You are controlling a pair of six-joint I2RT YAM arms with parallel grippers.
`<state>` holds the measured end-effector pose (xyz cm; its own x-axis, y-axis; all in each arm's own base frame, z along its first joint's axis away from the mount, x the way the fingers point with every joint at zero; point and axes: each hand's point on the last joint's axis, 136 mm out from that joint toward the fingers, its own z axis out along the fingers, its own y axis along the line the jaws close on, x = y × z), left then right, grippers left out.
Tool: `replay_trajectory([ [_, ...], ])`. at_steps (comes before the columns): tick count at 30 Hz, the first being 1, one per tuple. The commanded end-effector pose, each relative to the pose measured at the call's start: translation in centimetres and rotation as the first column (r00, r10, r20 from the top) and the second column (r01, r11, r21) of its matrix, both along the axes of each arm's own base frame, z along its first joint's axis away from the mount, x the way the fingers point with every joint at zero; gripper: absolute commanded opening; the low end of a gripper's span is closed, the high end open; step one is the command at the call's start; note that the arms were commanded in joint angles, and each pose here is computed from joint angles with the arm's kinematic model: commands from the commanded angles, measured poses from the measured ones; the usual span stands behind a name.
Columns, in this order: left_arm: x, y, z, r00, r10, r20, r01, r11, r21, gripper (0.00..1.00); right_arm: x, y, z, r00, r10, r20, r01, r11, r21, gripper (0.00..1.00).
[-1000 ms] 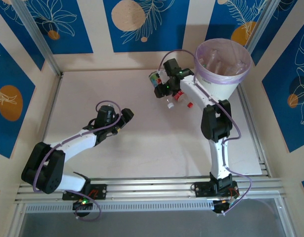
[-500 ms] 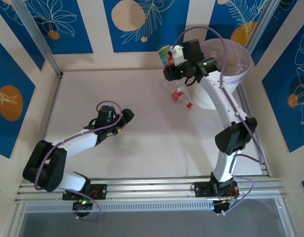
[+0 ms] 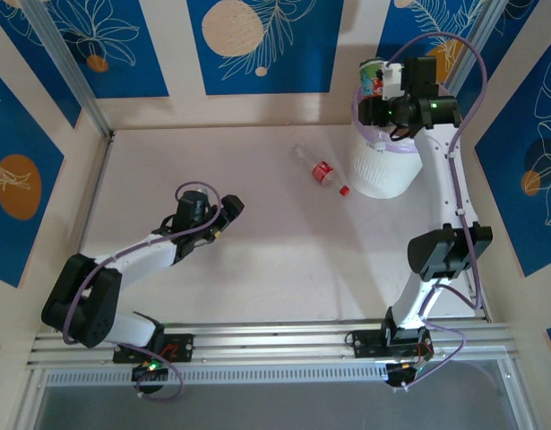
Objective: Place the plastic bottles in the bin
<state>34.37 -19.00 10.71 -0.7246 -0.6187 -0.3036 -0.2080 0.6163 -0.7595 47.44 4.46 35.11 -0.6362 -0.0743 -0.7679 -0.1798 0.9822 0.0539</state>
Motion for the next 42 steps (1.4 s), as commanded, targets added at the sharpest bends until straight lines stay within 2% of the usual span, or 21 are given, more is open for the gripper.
replay_trajectory([
  [1, 0.6, -0.2, 0.4, 1.0, -0.008, 0.011, 0.008, 0.999, -0.031, 0.98, -0.6, -0.7, 0.6, 1.0, -0.01, -0.001, 0.01, 0.999, 0.044, 0.0],
  [9, 0.2, 0.3, 0.8, 1.0, 0.003, 0.015, -0.003, 1.0, -0.016, 0.98, 0.6, -4.0, -3.1, 0.994, -0.083, -0.069, 0.087, 0.995, 0.055, 0.0],
  [19, -0.1, 0.8, 1.3, 1.0, 0.011, 0.022, -0.011, 1.0, 0.011, 0.98, 1.7, -5.4, -7.9, 0.98, -0.123, -0.157, 0.128, 0.991, 0.023, 0.0],
  [30, 0.2, 0.5, 0.9, 1.0, 0.006, 0.013, -0.007, 1.0, 0.004, 0.98, 3.1, -7.4, -10.6, 0.962, -0.186, -0.2, 0.193, 0.981, 0.016, 0.02],
  [32, 0.3, 0.4, 0.8, 1.0, 0.005, 0.012, -0.005, 1.0, 0.001, 0.98, 3.4, -7.5, -11.0, 0.959, -0.187, -0.211, 0.196, 0.98, 0.021, 0.16],
  [34, 0.3, 0.4, 0.9, 1.0, 0.006, 0.012, -0.006, 1.0, 0.0, 0.98, 3.6, -7.2, -10.9, 0.962, -0.178, -0.209, 0.188, 0.982, 0.03, 0.36],
  [36, 0.3, 0.4, 0.9, 1.0, 0.007, 0.011, -0.007, 1.0, 0.003, 0.98, 3.7, -6.9, -10.5, 0.966, -0.17, -0.197, 0.18, 0.983, 0.033, 0.48],
  [42, 0.4, 0.4, 1.0, 1.0, 0.005, 0.012, -0.005, 1.0, 0.003, 0.98, 3.9, -6.5, -8.5, 0.974, -0.158, -0.16, 0.163, 0.986, 0.023, 0.72],
])
